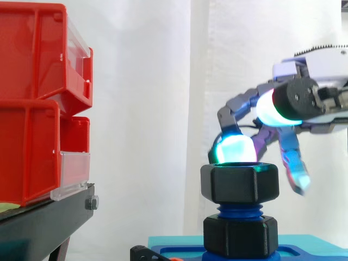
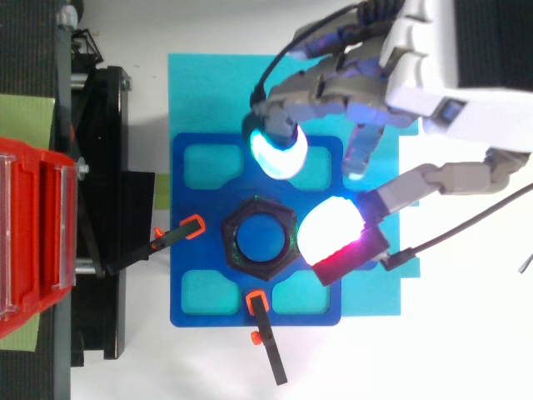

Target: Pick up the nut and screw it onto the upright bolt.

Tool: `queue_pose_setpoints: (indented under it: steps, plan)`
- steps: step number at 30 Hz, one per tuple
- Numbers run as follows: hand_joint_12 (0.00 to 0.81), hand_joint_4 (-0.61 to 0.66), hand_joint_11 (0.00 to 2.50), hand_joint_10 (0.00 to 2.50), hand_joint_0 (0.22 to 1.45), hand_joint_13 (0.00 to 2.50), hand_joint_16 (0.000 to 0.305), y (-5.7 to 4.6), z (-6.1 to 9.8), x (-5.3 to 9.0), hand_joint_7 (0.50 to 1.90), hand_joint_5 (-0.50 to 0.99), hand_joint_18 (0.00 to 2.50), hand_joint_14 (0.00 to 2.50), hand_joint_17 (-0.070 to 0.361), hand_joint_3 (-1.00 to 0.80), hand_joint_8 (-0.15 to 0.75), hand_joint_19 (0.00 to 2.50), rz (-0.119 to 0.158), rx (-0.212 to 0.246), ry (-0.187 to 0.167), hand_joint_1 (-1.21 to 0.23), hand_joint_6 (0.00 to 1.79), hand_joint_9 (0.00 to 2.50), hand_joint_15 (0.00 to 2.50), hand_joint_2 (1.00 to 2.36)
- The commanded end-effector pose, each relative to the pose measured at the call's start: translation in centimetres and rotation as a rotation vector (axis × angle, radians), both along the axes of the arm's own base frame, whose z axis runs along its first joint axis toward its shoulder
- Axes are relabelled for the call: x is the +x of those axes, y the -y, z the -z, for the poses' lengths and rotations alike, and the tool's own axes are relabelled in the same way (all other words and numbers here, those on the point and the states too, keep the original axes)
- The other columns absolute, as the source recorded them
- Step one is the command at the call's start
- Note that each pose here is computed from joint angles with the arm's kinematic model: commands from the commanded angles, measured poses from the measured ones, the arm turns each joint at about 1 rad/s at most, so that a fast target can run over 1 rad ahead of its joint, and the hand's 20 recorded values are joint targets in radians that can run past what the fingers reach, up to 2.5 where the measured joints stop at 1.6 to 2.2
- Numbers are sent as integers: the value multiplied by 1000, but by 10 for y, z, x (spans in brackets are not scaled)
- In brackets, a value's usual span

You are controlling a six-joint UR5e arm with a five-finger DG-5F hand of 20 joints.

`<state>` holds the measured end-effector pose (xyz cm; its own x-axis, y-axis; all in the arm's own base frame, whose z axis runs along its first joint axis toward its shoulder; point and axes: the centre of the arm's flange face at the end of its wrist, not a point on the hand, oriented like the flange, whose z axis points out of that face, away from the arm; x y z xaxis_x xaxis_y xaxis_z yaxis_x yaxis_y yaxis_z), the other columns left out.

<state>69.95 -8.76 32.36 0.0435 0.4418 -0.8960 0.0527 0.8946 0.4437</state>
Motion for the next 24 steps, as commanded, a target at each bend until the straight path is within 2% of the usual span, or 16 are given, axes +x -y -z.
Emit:
queue_pose_setpoints:
  steps: [1, 3, 4, 7, 10, 12, 13, 15, 17, 24]
  plan:
    - [291, 115, 210, 7, 474, 703, 31, 13, -43, 6, 867, -86, 452, 2, 69, -500, 197, 160, 9, -19, 87, -413, 503, 1300, 49, 1000]
    - [310, 103, 189, 6, 469, 677, 35, 16, -47, 7, 823, -126, 430, 2, 78, -500, 205, 173, -1, -19, 97, -412, 503, 1199, 63, 1000]
    - [312, 94, 187, 6, 469, 662, 35, 18, -47, 8, 815, -133, 414, 4, 79, -500, 201, 175, -20, -22, 108, -413, 503, 1165, 55, 1000]
    - [326, 68, 131, 4, 463, 588, 39, 21, -49, 9, 742, -175, 344, 2, 87, -500, 201, 174, -24, -25, 124, -412, 502, 1027, 49, 1000]
    - [338, 54, 45, 0, 459, 501, 42, 23, -51, 12, 696, -186, 232, 1, 93, -500, 208, 148, -24, -24, 158, -411, 502, 870, 31, 1000]
    - [340, 48, 0, 0, 456, 415, 43, 21, -42, 17, 669, -189, 155, 1, 97, -500, 221, 116, -24, -21, 158, -410, 501, 781, 1, 1000]
    - [343, 45, 0, 0, 455, 373, 44, 18, -30, 21, 661, -190, 119, 0, 99, -500, 216, 103, -26, -19, 147, -410, 501, 738, 0, 1000]
    - [356, 46, 0, 0, 446, 297, 46, 15, -26, 23, 644, -194, 0, 0, 103, -500, 223, 63, -31, -15, 146, -396, 501, 645, 0, 1000]
    - [353, 43, 0, 0, 441, 219, 47, 12, -17, 26, 622, -200, 0, 0, 106, -500, 220, 17, -34, -15, 138, -384, 501, 550, 0, 1000]
    - [368, 40, 0, 0, 422, 7, 55, 2, -14, 28, 581, -214, 0, 0, 123, -500, 200, 0, -43, -4, 131, -329, 501, 307, 0, 1000]
